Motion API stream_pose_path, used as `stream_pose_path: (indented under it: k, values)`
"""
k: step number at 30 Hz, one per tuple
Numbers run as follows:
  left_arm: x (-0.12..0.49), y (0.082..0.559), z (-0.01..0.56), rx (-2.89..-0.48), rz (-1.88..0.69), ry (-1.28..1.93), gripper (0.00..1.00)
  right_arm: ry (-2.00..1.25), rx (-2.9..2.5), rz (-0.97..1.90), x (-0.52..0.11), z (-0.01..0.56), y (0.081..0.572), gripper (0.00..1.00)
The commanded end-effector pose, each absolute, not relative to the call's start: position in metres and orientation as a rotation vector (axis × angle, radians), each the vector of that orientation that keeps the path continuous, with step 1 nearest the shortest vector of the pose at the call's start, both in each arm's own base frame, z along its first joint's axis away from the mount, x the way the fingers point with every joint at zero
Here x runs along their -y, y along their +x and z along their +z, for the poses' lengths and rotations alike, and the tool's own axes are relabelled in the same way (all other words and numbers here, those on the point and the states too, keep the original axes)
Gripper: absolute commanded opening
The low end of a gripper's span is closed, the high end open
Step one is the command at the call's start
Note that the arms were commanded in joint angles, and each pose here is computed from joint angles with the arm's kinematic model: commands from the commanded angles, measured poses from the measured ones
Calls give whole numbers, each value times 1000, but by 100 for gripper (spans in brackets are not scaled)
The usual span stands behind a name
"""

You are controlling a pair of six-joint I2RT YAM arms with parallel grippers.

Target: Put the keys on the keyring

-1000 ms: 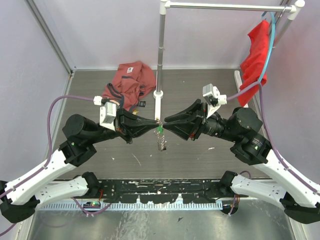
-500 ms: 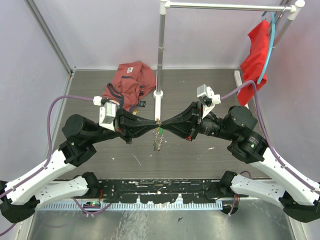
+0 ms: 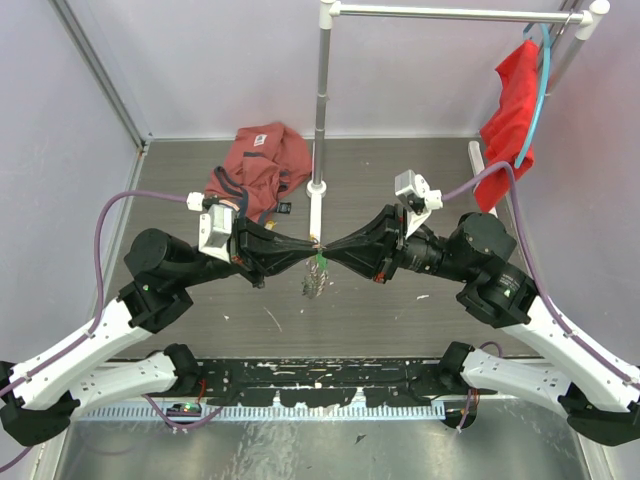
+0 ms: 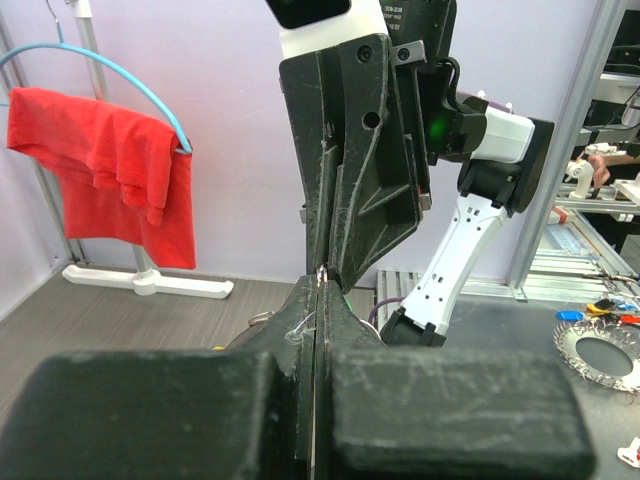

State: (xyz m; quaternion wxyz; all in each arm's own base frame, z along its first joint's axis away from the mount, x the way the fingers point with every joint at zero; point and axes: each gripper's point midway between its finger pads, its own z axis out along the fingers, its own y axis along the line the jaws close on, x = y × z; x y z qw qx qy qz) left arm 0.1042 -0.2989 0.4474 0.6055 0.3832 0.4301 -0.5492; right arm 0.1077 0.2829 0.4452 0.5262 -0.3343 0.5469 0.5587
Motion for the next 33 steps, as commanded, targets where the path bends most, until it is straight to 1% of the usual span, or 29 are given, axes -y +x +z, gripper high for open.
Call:
stream_pose_path:
  k: [1, 3, 8, 11, 22, 24, 29, 33]
  values:
    - [293, 100, 463, -923, -1270, 863, 0, -803, -1236, 1348, -278, 462, 100, 10]
    - [294, 100, 463, -925, -1270, 863, 0, -802, -1236, 1346, -277, 462, 100, 7]
    - [295, 100, 462, -924, -1270, 866, 0, -800, -1239, 1342, -275, 462, 100, 6]
    - [294, 100, 463, -921, -1269, 865, 0, -796, -1247, 1338, -275, 461, 100, 1]
    - [293, 97, 471, -888, -1277, 864, 0, -777, -1346, 1322, -280, 445, 110, 1]
    - [293, 96, 471, -888, -1282, 868, 0, -771, -1354, 1320, -282, 444, 111, 3]
    - [294, 95, 472, -887, -1288, 871, 0, -772, -1347, 1309, -283, 446, 114, 17]
    - [294, 95, 472, -887, -1292, 868, 0, -796, -1282, 1258, -275, 458, 112, 22]
